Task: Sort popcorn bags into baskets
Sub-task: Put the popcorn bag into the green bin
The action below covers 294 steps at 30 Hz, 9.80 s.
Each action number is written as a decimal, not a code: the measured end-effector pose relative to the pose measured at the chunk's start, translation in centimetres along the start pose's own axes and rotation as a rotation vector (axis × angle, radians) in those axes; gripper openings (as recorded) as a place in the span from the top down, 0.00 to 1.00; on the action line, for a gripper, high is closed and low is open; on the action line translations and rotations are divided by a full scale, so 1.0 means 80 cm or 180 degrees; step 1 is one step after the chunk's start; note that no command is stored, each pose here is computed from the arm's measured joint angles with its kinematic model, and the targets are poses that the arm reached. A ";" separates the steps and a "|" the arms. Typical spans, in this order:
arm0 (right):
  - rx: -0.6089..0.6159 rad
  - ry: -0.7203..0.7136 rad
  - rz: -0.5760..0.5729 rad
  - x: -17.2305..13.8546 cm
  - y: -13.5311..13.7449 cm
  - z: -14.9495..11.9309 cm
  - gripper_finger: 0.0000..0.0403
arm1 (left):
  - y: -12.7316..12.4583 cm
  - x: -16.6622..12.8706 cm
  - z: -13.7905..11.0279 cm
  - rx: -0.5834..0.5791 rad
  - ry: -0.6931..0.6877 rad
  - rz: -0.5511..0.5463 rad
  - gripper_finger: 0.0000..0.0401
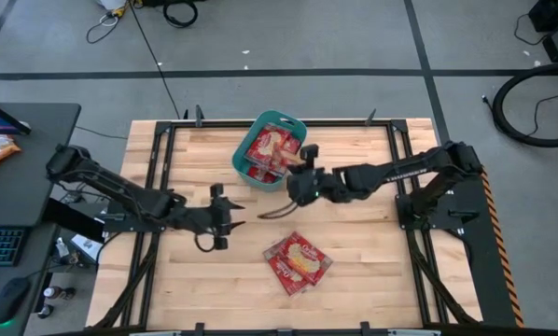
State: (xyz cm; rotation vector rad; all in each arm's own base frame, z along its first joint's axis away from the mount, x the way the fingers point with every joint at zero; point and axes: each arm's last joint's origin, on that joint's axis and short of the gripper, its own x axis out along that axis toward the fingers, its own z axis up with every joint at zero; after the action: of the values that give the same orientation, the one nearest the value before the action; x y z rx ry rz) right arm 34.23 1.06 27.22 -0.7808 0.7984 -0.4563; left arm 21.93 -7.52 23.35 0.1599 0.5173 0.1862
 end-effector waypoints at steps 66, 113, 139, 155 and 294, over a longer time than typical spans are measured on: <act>0.0852 -0.0552 0.0979 -0.005 -0.017 0.032 0.66 | 0.038 -0.015 0.001 -0.0674 -0.1229 0.0317 0.52; 0.0808 0.2232 0.1477 -0.037 0.190 -0.073 0.67 | 0.060 0.000 0.007 0.0307 -0.1356 0.0227 0.52; 0.1580 0.1619 0.0801 -0.034 0.205 -0.084 0.51 | 0.061 0.001 0.006 0.0277 -0.1325 0.0228 0.52; 0.1685 0.1692 0.0827 -0.028 0.209 -0.097 0.48 | 0.061 0.001 0.006 0.0275 -0.1327 0.0228 0.52; 0.0589 -0.0137 0.3411 0.009 0.250 0.036 0.91 | 0.063 -0.050 -0.014 -0.0926 -0.1088 0.0278 0.52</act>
State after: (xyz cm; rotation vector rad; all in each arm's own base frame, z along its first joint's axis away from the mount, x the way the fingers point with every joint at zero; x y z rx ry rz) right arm 38.48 14.62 12.83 -0.1150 0.9942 0.4433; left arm 17.27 -3.36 25.34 -0.0700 0.1392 0.3104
